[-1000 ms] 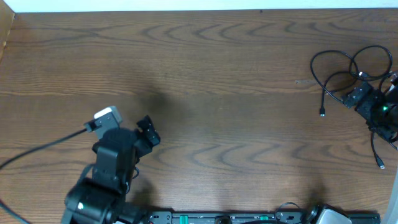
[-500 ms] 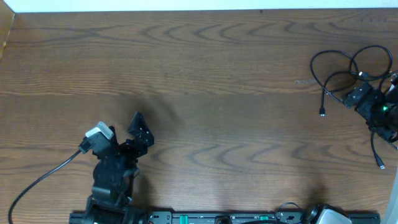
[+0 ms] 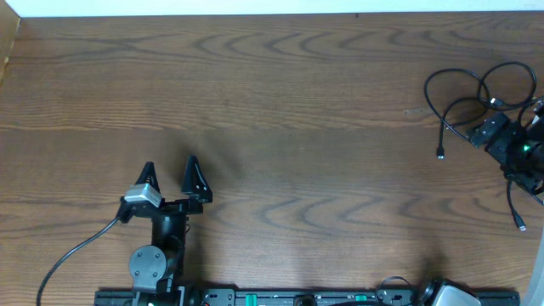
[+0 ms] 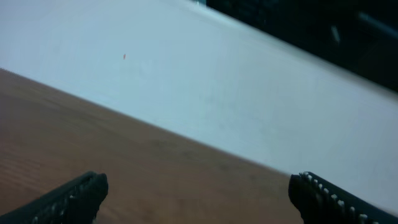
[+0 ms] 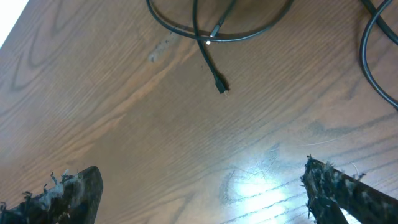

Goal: Untangle cables

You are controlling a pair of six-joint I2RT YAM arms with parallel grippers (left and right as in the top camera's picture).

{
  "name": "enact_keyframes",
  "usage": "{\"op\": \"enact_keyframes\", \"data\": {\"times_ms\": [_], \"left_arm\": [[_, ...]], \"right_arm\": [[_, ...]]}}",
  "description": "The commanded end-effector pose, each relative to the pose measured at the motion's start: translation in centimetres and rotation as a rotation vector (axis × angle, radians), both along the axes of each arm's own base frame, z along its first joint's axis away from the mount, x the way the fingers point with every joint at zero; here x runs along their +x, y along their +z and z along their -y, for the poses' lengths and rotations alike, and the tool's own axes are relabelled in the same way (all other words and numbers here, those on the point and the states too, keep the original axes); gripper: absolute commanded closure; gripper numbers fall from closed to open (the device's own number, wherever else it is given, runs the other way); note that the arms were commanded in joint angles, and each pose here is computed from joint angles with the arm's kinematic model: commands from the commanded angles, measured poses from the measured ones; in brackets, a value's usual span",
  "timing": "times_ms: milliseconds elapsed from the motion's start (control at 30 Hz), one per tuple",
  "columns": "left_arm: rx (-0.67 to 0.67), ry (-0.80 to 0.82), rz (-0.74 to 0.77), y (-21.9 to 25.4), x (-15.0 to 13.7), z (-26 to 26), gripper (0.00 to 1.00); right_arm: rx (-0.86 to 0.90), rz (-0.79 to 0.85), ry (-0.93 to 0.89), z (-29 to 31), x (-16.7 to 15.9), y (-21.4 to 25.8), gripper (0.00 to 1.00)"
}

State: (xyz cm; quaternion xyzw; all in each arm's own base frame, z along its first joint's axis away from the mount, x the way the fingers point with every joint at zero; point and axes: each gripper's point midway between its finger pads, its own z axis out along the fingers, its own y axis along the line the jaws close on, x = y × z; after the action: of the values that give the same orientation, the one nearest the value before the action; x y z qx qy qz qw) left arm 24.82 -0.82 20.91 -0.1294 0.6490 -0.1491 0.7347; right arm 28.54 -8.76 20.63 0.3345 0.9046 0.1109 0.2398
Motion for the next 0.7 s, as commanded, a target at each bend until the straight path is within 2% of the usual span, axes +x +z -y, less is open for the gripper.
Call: {"op": "enact_keyframes", "data": {"times_ms": [0, 167, 467, 567, 667], "left_arm": [[0.113, -0.049, 0.035, 0.4, -0.4, 1.0, 0.03], [0.263, -0.11, 0.052, 0.4, -0.7, 2.3, 0.03], [0.291, -0.056, -0.27, -7.3, -0.5, 0.2, 0.03], [0.361, -0.045, -0.265, -7.2, -0.5, 0.0, 0.03], [0.364, -0.004, -0.277, -7.3, -0.5, -0.7, 0.03]], "right_arm": [[0.0, 0.014, 0.011, -0.3, 0.1, 0.5, 0.01], [0.0, 0.014, 0.011, -0.3, 0.1, 0.5, 0.01], [-0.001, 0.014, 0.011, -0.3, 0.1, 0.5, 0.01], [-0.001, 0.014, 0.011, -0.3, 0.1, 0.5, 0.01], [-0.001, 0.014, 0.011, -0.3, 0.1, 0.5, 0.01]]}}
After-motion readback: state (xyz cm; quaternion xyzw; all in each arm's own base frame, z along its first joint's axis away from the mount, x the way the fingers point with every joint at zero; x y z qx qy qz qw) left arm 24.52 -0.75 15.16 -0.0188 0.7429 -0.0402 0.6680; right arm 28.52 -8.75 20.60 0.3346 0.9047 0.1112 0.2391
